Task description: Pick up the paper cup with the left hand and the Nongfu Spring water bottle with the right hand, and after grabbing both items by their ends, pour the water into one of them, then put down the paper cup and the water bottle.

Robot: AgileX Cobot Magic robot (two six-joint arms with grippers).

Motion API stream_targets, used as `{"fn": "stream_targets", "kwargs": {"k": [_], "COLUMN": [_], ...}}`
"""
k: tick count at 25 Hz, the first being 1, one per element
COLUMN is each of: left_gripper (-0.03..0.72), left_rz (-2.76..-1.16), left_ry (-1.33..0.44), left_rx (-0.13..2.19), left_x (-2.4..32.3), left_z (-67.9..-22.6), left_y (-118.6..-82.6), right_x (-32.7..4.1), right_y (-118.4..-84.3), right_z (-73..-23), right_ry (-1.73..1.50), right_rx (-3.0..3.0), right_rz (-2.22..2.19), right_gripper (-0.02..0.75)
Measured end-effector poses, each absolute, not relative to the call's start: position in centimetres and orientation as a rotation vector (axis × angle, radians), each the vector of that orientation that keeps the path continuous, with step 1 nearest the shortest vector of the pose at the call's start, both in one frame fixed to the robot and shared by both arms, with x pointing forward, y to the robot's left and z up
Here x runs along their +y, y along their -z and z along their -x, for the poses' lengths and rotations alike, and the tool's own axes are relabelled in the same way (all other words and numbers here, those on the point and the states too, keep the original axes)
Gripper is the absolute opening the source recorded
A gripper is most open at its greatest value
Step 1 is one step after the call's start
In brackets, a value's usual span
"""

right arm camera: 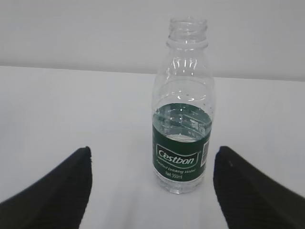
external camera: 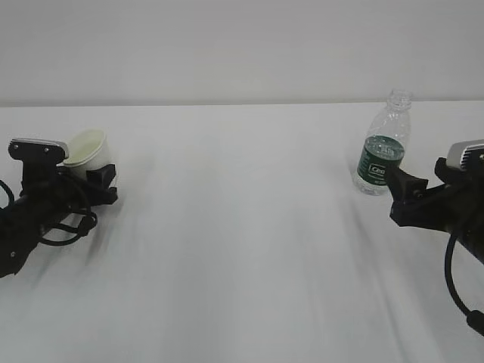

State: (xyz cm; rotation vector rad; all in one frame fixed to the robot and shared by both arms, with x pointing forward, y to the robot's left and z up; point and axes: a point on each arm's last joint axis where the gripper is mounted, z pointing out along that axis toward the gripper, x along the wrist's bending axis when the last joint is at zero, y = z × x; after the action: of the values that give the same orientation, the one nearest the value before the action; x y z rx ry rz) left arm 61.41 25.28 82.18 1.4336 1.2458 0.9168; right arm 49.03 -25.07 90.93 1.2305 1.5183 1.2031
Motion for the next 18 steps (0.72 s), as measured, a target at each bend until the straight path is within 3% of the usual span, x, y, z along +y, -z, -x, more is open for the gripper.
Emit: {"fn": "stream_targets", "kwargs": {"k": [9, 15, 18], "left_gripper": [0.391, 0.515, 0.540], "left_rz": [-1.420, -1.429, -1.439], "left_ry": [-0.926, -0.920, -0.913], "left_rx": [1.221, 1.223, 1.230], "left_x": [25.20, 25.17, 25.17], "left_z": [-61.53, -61.49, -61.44], "left_y": [-81.84, -81.72, -81.48], "right_x": [-25.05, -25.01, -25.01], "right_y": [-90.93, -90.93, -90.93], "right_z": [-49.03, -49.02, -49.02], "right_ry": [-1.207, -1.211, -1.211], "right_rx": [1.518, 1.521, 1.521], "right_rz": [-1.232, -1.231, -1.231], "right_gripper": [0.593, 0.593, 0.593]}}
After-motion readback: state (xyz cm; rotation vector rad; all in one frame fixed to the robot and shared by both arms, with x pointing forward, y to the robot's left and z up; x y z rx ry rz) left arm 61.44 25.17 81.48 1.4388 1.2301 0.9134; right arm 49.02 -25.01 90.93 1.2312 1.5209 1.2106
